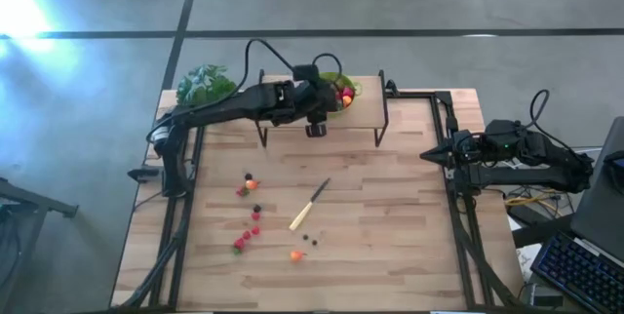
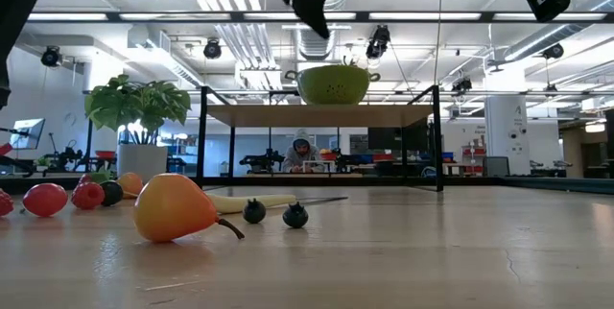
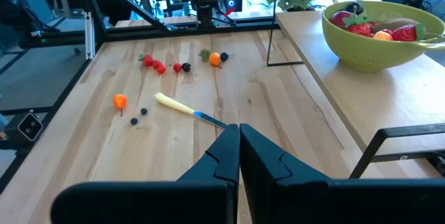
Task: Pick & Place Fruit
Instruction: Put the blueberry into the strainer bowl
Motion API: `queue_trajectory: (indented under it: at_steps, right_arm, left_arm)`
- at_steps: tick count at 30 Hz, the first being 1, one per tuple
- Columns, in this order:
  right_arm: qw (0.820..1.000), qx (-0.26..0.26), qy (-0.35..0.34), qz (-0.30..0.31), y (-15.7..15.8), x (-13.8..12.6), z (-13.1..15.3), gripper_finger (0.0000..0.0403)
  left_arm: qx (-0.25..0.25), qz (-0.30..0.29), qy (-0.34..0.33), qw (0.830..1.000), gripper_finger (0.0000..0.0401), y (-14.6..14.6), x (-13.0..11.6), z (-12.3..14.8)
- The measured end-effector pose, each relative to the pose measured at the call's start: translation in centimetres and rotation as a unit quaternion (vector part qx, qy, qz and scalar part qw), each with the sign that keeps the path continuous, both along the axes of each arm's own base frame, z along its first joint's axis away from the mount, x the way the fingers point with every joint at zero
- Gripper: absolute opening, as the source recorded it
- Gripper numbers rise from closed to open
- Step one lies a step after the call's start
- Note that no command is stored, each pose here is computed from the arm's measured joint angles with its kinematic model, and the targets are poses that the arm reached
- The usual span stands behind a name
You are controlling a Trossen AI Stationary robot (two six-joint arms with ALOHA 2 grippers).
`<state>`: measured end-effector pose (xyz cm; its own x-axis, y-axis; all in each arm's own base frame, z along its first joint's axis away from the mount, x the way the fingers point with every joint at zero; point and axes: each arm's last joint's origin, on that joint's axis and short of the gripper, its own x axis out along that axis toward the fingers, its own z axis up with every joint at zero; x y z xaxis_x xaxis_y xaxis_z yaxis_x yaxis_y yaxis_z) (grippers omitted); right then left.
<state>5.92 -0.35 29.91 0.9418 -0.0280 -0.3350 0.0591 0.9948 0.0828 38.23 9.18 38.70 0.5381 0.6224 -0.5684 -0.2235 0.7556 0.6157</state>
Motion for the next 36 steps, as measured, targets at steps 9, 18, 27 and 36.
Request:
queue_trajectory:
  at_steps: [9,18,27,36]
  right_arm:
    - [1.000,0.000,0.000,0.000,0.0,0.0,0.0,0.0008]
    - [1.000,0.000,0.000,0.000,0.0,0.0,0.0,0.0008]
    - [1.000,0.000,0.000,0.000,0.0,0.0,0.0,0.0008]
    - [1.000,0.000,0.000,0.000,0.0,0.0,0.0,0.0008]
  left_arm:
    - [-0.137,-0.169,0.030,0.976,0.0200,-8.3,0.3,-0.6]
    - [-0.168,-0.253,0.116,0.946,0.0200,-16.8,-0.3,-5.5]
    - [-0.171,-0.298,0.148,0.927,0.0200,-22.2,-1.7,-11.8]
    - [-0.191,-0.316,0.133,0.920,0.0193,-23.6,-2.6,-16.6]
